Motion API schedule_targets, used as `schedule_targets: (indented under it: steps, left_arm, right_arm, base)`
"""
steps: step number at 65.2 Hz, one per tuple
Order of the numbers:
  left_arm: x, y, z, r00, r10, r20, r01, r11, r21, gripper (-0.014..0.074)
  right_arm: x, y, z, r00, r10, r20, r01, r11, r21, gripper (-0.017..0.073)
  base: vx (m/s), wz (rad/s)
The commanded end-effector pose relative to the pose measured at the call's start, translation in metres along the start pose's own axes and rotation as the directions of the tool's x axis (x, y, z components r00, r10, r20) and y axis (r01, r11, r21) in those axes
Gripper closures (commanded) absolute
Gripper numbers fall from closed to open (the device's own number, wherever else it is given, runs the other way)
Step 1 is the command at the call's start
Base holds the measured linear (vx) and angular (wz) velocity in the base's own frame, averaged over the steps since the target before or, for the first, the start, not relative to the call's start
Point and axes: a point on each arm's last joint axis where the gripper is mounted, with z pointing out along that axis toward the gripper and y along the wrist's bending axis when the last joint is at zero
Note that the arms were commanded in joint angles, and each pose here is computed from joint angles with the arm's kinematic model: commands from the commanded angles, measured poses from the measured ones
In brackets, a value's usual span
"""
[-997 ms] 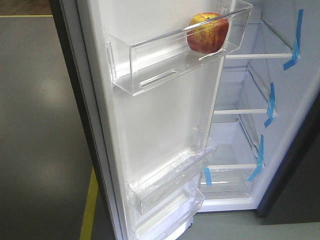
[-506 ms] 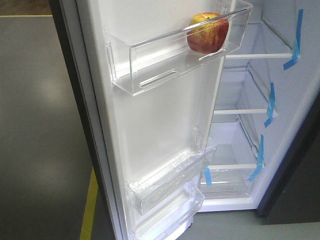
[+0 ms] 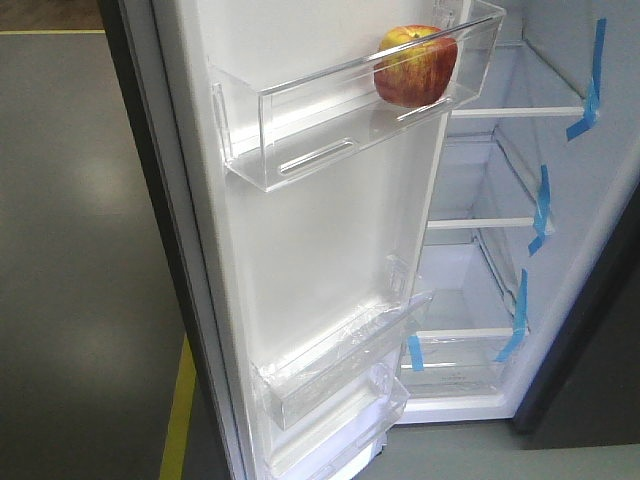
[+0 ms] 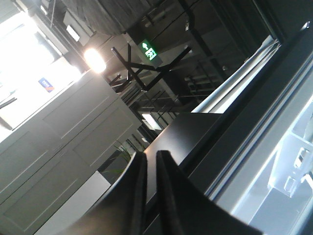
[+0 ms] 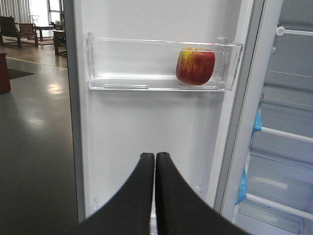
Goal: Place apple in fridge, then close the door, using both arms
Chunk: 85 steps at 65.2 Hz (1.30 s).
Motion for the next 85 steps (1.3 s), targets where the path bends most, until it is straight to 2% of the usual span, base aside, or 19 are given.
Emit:
schedule_targets:
  steps: [1, 16, 23, 31, 40, 45, 53, 57, 73, 85]
  left_arm:
    - [-0.01, -0.016, 0.021, 1.0, -0.005, 0.015, 0.005, 1.0, 0.021, 0.046]
    - [-0.011, -0.02, 0.081, 0.999, -0.006, -0.041, 0.003, 0.998, -0.068, 0.0206]
    - [-0.011, -0.021, 0.111, 0.998, -0.016, -0.058, 0.01, 0.995, -0.1, 0.0151]
    - [-0.008, -0.018, 0.146, 0.996, -0.029, -0.087, 0.016, 0.99, -0.143, 0.015]
    - [-0.003, -0.012, 0.182, 0.988, -0.13, -0.089, 0.112, 0.977, -0.183, 0.0152]
    - [0.001, -0.007, 0.201, 0.982, -0.168, -0.089, 0.147, 0.968, -0.203, 0.0163]
    - [0.012, 0.0, 0.228, 0.961, -0.258, -0.098, 0.231, 0.945, -0.23, 0.0192]
    - [0.019, -0.004, 0.238, 0.95, -0.288, -0.117, 0.258, 0.94, -0.223, 0.0205]
    - [0.054, -0.02, 0.279, 0.919, -0.328, -0.218, 0.294, 0.94, -0.176, 0.0218]
    - [0.079, -0.024, 0.307, 0.9, -0.349, -0.263, 0.315, 0.935, -0.163, 0.0218]
  right_arm:
    - [-0.012, -0.002, 0.0, 0.998, -0.002, 0.069, 0.0, 1.0, 0.023, 0.0564]
    - [-0.012, -0.002, 0.0, 0.998, -0.005, 0.069, 0.003, 1.0, 0.023, 0.0564]
    - [-0.012, -0.002, 0.0, 0.998, -0.007, 0.069, 0.005, 1.0, 0.023, 0.0564]
    - [-0.012, -0.002, 0.0, 0.998, -0.007, 0.069, 0.005, 1.0, 0.023, 0.0564]
    - [-0.012, -0.002, 0.0, 0.998, -0.007, 0.069, 0.005, 1.0, 0.023, 0.0564]
    - [-0.012, -0.002, 0.0, 0.998, -0.007, 0.069, 0.005, 1.0, 0.023, 0.0564]
    - [-0.012, -0.002, 0.0, 0.998, -0.007, 0.069, 0.005, 1.0, 0.023, 0.0564]
    - [-0.012, -0.002, 0.0, 0.998, -0.007, 0.069, 0.005, 1.0, 0.023, 0.0564]
    - [-0.012, -0.002, 0.0, 0.998, -0.007, 0.07, 0.005, 1.0, 0.023, 0.0564]
    - [-0.012, -0.002, 0.0, 0.998, -0.007, 0.07, 0.005, 1.0, 0.023, 0.0564]
  base:
    - [0.0, 0.0]
    - [0.0, 0.0]
    - [0.0, 0.0]
    - [0.0, 0.0]
    - [0.0, 0.0]
    - [0.0, 0.0]
    - [0.0, 0.0]
    - [0.0, 0.0]
    - [0.0, 0.0]
    - [0.0, 0.0]
